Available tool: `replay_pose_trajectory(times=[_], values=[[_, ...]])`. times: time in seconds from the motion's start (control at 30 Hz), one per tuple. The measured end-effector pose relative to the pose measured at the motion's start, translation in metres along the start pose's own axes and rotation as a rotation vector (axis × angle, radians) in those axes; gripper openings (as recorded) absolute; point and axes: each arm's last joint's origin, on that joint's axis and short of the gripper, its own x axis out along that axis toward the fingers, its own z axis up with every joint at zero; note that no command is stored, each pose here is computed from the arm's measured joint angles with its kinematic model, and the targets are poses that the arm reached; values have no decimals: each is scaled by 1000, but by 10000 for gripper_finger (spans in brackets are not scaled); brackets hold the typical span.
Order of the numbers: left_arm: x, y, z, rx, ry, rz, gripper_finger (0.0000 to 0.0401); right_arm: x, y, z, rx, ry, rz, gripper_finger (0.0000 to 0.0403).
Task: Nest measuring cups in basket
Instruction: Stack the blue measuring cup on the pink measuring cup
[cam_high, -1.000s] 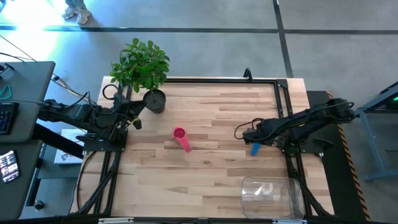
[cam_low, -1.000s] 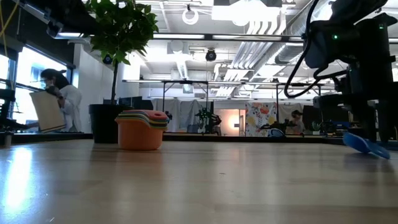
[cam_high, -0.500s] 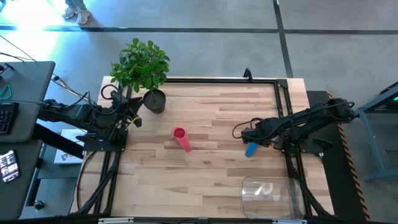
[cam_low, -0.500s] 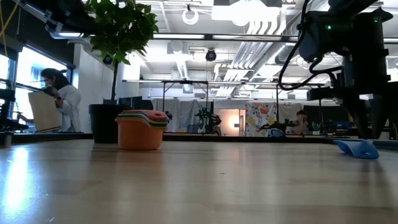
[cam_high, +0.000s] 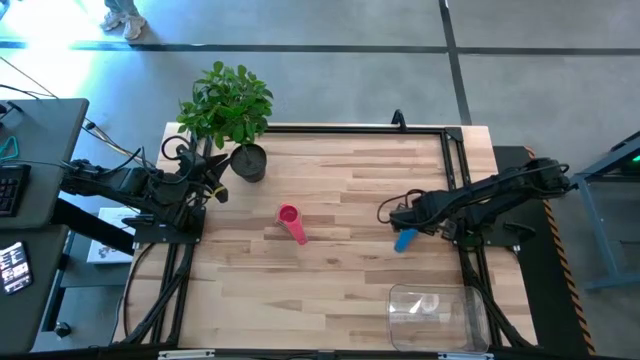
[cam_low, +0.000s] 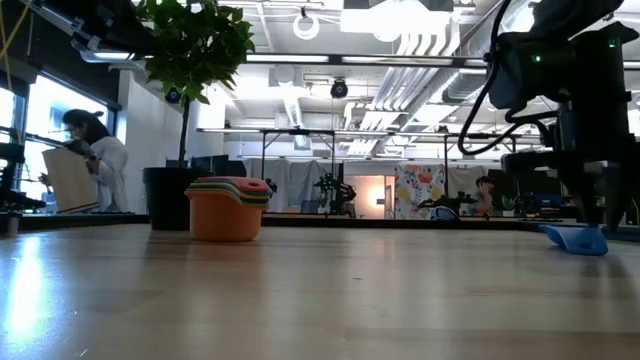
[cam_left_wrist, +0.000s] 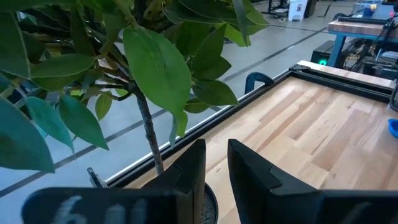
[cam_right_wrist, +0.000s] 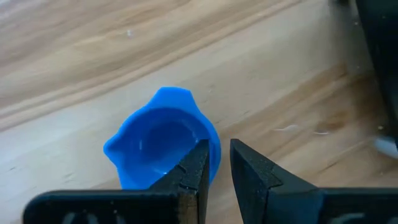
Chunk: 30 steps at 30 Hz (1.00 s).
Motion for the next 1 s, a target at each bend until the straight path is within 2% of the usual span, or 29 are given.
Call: replay_pose_trajectory(times=[0.43, 0.6, 0.87, 1.0], values=[[0, 0, 0, -3, 0, 0, 58, 13, -2, 2, -1, -32, 53, 48], [0, 0, 0, -29, 0, -1, 58, 13, -1, 1, -53, -35, 63, 7], [0, 0, 0, -40, 0, -1, 58, 7, 2, 0, -150, -13, 92, 3], [0, 0, 0, -78, 2, -6, 58, -5, 11, -3, -213, -30, 152, 2]])
